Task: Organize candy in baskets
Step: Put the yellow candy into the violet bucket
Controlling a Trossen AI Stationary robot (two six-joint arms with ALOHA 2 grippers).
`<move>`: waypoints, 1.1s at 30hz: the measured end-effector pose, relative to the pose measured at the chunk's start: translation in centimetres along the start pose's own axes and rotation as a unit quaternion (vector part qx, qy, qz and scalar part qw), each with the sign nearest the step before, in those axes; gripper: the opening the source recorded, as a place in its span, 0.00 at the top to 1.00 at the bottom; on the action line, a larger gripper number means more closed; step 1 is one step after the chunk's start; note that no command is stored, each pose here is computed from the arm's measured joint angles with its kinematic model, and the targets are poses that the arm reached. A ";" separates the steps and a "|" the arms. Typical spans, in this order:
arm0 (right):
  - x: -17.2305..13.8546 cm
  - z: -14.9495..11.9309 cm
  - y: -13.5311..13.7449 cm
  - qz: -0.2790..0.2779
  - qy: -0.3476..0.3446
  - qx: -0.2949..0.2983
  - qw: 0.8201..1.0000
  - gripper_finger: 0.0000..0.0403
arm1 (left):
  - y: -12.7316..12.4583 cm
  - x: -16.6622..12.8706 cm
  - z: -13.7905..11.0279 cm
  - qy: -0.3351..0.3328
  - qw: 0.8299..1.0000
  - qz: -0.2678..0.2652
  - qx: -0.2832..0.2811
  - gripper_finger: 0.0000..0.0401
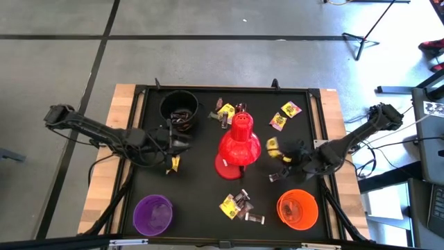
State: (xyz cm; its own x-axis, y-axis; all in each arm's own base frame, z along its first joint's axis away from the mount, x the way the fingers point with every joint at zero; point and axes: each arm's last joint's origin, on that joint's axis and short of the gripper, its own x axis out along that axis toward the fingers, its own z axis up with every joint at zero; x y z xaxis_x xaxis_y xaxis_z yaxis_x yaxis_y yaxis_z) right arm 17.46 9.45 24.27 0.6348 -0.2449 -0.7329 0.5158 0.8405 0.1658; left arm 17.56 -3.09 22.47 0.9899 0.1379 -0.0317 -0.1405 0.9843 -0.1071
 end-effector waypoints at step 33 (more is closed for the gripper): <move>6.5 2.7 8.2 0.125 -0.214 -0.080 0.965 1.00 | -7.5 13.0 -2.3 -0.026 0.997 -0.053 0.052 0.37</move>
State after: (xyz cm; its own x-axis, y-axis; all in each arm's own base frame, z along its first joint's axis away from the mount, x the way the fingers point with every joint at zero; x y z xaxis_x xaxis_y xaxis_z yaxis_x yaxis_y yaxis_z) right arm 27.35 13.46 22.60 0.9256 -0.1729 -0.3367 0.2416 0.9547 0.1738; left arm 31.43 -8.97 20.57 0.9990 0.0356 0.0259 -0.0355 0.9994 -0.0036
